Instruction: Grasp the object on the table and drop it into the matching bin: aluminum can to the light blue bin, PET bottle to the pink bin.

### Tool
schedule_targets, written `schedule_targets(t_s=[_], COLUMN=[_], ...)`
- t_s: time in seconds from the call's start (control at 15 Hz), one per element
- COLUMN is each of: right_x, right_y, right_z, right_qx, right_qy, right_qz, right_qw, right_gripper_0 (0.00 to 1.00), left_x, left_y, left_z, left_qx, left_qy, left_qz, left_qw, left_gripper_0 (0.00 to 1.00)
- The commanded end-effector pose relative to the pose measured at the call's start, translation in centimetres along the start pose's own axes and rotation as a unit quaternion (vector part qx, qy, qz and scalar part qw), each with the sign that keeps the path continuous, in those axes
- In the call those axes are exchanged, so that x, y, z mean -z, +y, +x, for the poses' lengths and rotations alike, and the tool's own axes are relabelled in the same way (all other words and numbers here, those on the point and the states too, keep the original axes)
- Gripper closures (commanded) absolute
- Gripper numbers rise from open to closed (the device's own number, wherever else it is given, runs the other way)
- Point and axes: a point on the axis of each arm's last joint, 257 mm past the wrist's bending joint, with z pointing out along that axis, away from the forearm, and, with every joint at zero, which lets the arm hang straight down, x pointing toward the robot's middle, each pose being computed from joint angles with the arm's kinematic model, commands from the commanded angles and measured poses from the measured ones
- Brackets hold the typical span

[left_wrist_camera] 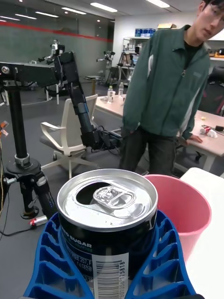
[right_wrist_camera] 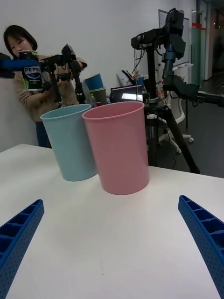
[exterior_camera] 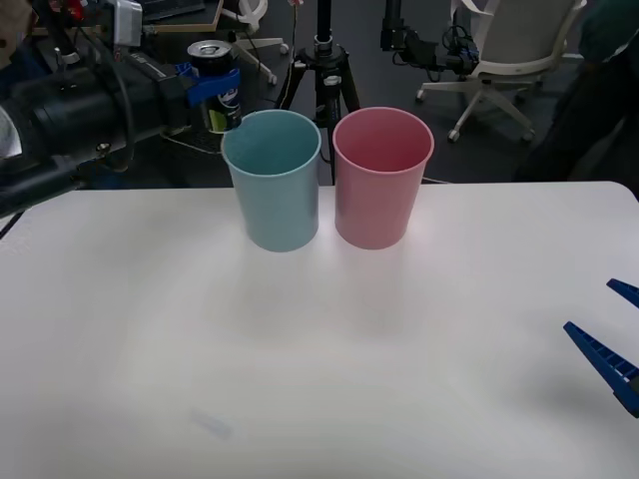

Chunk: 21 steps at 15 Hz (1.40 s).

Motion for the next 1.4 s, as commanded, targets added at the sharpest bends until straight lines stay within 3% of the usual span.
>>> schedule_targets(t_s=[0.07,0.4,0.8,1.07,1.13,1.2,1.27,1.33,1.4], right_x=[0.0,0.0,0.0,0.0,0.0,0.0,0.0,0.0,0.0], right_y=[0.0,0.0,0.0,0.0,0.0,0.0,0.0,0.0,0.0], right_z=[0.0,0.0,0.0,0.0,0.0,0.0,0.0,0.0,0.0], right_qx=[0.0,0.0,0.0,0.0,0.0,0.0,0.0,0.0,0.0], right_qy=[0.0,0.0,0.0,0.0,0.0,0.0,0.0,0.0,0.0], right_qz=[0.0,0.0,0.0,0.0,0.0,0.0,0.0,0.0,0.0], right_qw=[1.0,1.0,1.0,1.0,1.0,1.0,1.0,1.0,1.0], right_gripper_0=[0.0,0.0,0.0,0.0,0.0,0.0,0.0,0.0,0.0], left_x=[-2.0,-4.1,-6.3,-7.1,-7.0,-7.0,-7.0,-7.0,-7.0], left_y=[-0.1,-0.9,0.0,-0.6,-0.4,-0.2,-0.2,-0.1,-0.2], left_z=[0.5,1.7,2.5,2.8,2.8,2.7,2.5,2.4,2.5], left_qx=[-0.019,-0.029,-0.017,-0.014,-0.015,-0.016,-0.019,-0.021,-0.022], left_qy=[0.0,0.003,0.008,0.009,0.006,0.004,0.002,0.001,0.002], left_qz=[-0.018,-0.034,-0.046,-0.046,-0.051,-0.054,-0.056,-0.057,-0.056], left_qw=[0.9997,0.999,0.9988,0.9988,0.9986,0.9984,0.9982,0.9982,0.9982], left_gripper_0=[1.0,1.0,1.0,1.0,0.7,0.66,0.42,0.01,0.0])
